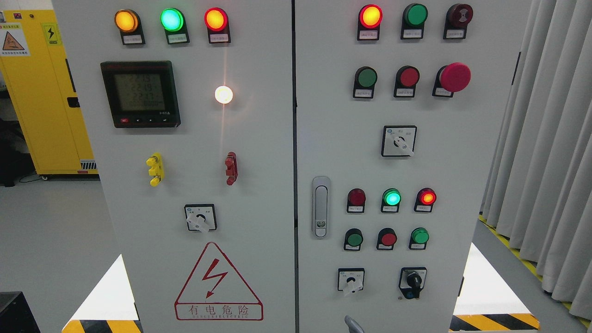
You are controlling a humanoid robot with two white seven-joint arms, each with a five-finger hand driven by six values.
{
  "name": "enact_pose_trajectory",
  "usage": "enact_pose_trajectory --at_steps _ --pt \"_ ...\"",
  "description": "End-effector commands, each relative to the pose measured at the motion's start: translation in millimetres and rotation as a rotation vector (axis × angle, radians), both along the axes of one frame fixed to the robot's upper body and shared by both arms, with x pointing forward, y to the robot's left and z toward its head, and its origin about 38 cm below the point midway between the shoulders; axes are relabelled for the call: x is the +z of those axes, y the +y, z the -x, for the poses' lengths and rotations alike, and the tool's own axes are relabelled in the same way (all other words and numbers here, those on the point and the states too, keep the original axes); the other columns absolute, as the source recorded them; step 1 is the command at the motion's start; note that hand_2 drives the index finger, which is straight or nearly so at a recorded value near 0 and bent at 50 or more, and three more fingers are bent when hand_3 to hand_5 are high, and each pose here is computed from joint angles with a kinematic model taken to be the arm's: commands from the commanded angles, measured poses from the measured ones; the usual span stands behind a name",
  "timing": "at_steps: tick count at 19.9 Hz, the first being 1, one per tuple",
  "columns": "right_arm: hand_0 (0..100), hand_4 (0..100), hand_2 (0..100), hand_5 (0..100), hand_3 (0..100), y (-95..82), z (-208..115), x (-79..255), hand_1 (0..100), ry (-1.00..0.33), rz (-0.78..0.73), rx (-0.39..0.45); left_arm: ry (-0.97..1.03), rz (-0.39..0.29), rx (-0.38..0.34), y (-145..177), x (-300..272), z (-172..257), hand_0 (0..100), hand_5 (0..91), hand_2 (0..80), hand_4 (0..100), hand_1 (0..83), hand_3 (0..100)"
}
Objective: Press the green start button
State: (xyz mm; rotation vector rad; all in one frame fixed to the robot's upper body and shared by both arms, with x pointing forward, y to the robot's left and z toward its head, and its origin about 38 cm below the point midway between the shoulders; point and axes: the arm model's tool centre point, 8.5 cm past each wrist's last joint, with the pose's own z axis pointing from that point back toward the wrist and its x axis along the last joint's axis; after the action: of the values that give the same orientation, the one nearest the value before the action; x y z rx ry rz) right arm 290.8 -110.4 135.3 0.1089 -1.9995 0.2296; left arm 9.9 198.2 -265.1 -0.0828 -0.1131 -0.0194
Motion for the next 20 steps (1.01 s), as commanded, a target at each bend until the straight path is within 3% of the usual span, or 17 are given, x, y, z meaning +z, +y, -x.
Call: enact_pose_trajectory --at_steps 1,13,14,15,17,18,20 --pt "48 0 0 0 0 -2.1 -0.3 -0.4 61 0.001 -0.002 -0.010 0.000 0.000 0.000 0.4 0.0 0.0 12 0.0 0.0 0 55.6 0" --pt "47 0 0 0 0 -2.6 -1.5 -1.4 62 0.004 0.015 -0.012 0.000 0.000 0.000 0.4 0.0 0.0 12 0.0 0.0 0 55.6 0" --pt "46 6 0 0 3 -3.3 -2.5 -0.6 62 0.000 0.021 -0.013 0.000 0.002 0.000 -0.6 0.0 0.0 12 0.0 0.0 0 55.6 0" --pt "43 19 0 6 12 -4.5 -3.0 0.0 62 -0.005 0.026 -0.017 0.000 0.002 0.000 -0.6 0.0 0.0 12 0.0 0.0 0 55.6 0" --pt "39 24 0 10 18 -6.9 -4.2 1.4 64 -0.020 0.061 -0.030 0.000 0.002 0.000 -0.6 0.0 0.0 12 0.0 0.0 0 55.6 0" --pt "39 34 0 18 25 -7.4 -4.3 0.6 66 -0.031 0.102 -0.040 0.000 0.000 -0.003 0.3 0.0 0.0 12 0.0 0.0 0 55.6 0" --pt "41 43 0 27 33 -14.3 -6.2 0.5 67 -0.066 0.197 -0.074 0.000 0.002 0.000 -0.6 0.0 0.0 12 0.0 0.0 0 55.6 0"
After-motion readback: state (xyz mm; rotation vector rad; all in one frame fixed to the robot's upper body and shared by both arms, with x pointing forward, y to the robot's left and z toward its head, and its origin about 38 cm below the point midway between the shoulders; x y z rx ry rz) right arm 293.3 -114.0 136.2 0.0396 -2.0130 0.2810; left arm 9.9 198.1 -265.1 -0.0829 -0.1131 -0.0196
